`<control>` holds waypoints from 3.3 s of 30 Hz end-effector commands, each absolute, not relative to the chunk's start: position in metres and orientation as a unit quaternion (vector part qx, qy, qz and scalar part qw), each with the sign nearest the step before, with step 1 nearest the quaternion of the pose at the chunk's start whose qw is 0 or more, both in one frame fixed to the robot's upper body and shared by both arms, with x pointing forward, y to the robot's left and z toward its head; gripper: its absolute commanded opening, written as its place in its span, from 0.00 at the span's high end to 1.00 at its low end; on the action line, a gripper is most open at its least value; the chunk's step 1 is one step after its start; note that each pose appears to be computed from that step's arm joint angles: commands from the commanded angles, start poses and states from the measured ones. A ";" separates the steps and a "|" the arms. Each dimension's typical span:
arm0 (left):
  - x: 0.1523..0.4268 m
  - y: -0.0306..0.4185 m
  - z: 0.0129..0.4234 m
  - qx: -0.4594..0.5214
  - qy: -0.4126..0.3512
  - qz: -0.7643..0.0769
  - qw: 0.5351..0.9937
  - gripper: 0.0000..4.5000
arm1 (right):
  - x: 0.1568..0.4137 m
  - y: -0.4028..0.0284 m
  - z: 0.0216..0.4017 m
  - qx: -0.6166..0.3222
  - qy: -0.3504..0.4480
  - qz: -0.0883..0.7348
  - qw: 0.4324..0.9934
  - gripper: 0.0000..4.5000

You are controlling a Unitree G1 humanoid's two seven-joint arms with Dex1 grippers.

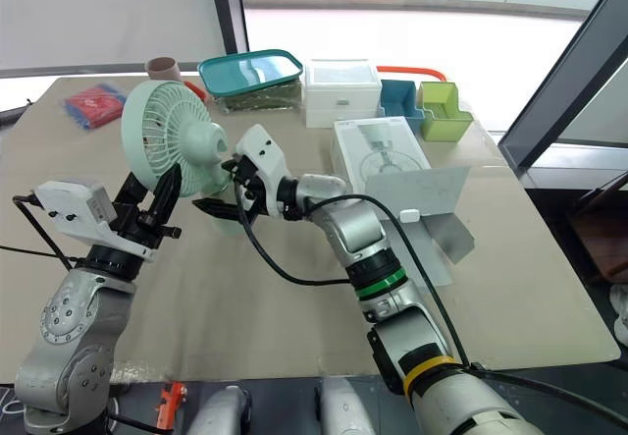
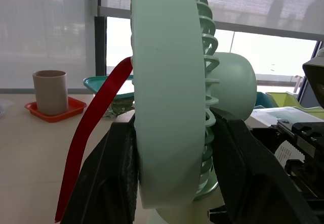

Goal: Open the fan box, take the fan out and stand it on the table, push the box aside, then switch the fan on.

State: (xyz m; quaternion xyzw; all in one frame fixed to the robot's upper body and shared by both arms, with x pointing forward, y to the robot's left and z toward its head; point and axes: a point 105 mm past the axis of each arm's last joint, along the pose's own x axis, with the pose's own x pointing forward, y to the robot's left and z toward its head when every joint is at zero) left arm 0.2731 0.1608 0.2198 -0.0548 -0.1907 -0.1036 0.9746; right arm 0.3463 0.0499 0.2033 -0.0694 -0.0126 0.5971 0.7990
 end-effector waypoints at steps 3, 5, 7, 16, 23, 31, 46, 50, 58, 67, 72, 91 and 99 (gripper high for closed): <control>0.263 0.158 0.240 -0.043 -0.240 -0.111 0.963 0.65 | 0.350 0.051 0.226 -0.053 -0.031 0.590 0.805 0.17; 0.262 0.158 0.240 -0.042 -0.241 -0.110 0.963 0.65 | 0.349 0.053 0.226 -0.055 -0.030 0.592 0.803 0.32; 0.263 0.158 0.240 -0.041 -0.241 -0.110 0.963 0.65 | 0.349 0.054 0.226 -0.056 -0.027 0.591 0.804 0.40; 0.262 0.158 0.240 -0.040 -0.240 -0.112 0.963 0.65 | 0.346 0.058 0.219 -0.068 -0.007 0.597 0.799 0.57; 0.263 0.157 0.240 -0.042 -0.241 -0.115 0.963 0.65 | 0.346 0.062 0.216 -0.075 0.009 0.601 0.796 0.74; 0.263 0.155 0.238 -0.038 -0.239 -0.119 0.963 0.65 | 0.347 0.062 0.215 -0.080 0.009 0.598 0.797 0.91; 0.259 0.151 0.232 -0.022 -0.230 -0.135 0.964 0.54 | 0.352 0.059 0.228 -0.056 -0.002 0.590 0.805 0.91; 0.256 0.150 0.232 -0.017 -0.229 -0.143 0.963 0.54 | 0.354 0.057 0.228 -0.056 -0.002 0.588 0.807 0.91; 0.257 0.152 0.234 -0.006 -0.231 -0.134 0.964 0.36 | 0.355 0.057 0.231 -0.052 -0.006 0.588 0.807 0.91; 0.261 0.156 0.231 0.006 -0.225 -0.109 0.968 0.36 | 0.353 0.056 0.233 -0.058 -0.018 0.591 0.805 0.91; 0.253 0.150 0.246 0.014 -0.239 -0.119 0.963 0.26 | 0.358 0.052 0.232 -0.059 -0.016 0.581 0.812 0.91; 0.232 0.168 0.217 0.017 -0.195 -0.147 0.970 0.26 | 0.378 0.038 0.240 -0.059 -0.030 0.551 0.832 0.91; 0.218 0.175 0.196 0.003 -0.147 -0.212 0.966 0.26 | 0.383 0.031 0.240 -0.061 -0.037 0.545 0.835 0.91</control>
